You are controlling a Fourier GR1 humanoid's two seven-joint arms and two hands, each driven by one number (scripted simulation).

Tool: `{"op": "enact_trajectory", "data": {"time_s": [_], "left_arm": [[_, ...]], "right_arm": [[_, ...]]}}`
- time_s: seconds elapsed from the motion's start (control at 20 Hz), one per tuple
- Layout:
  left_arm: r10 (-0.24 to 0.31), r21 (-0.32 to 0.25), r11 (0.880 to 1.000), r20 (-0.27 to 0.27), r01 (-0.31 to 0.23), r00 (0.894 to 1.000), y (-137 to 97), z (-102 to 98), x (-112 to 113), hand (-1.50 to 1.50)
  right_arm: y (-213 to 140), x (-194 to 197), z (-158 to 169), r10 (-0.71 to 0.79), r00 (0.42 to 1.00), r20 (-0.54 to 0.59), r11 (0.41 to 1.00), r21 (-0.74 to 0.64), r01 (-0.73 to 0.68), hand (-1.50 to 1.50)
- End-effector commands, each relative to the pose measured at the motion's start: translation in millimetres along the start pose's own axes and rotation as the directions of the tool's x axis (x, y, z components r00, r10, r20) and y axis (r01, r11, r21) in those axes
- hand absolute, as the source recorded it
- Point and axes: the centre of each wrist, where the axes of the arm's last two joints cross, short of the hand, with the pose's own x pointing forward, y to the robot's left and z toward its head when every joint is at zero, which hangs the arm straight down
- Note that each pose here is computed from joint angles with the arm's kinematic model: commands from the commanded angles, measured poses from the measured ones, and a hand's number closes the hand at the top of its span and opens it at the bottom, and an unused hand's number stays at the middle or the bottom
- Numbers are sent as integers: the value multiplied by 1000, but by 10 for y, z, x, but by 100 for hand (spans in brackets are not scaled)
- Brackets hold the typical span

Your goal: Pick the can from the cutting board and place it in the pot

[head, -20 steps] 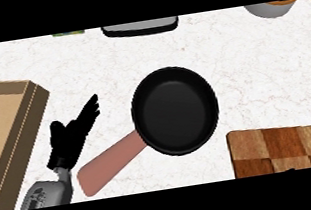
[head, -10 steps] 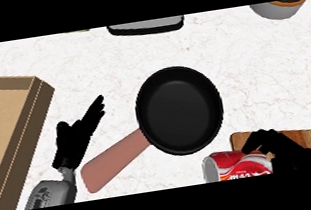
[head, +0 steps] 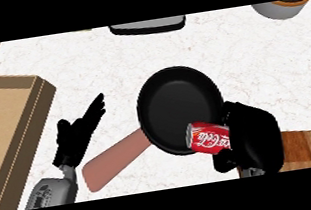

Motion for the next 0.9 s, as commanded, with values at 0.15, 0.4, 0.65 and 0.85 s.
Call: {"op": "enact_trajectory", "data": {"time_s": [0.15, 0.4, 0.65, 0.85], "left_arm": [[-2, -4, 1000, -1, 2, 1000, -21, 26, 8, 0], [7, -10, 1000, -16, -7, 1000, -74, 13, -57, 0], [6, -10, 1000, -9, -6, 1000, -30, -14, 15, 0], [13, 32, 999, -20, -12, 1000, 78, 4, -5, 0]], "right_arm": [[111, 364, -468, 97, 982, -159, 965, 258, -53, -150], [-188, 777, -573, -280, 960, -11, 958, 60, 280, -150], [-666, 846, -574, -597, 792, 125, 781, -133, 610, -150], [-821, 842, -582, -737, 658, 154, 603, -290, 743, -150]]}}
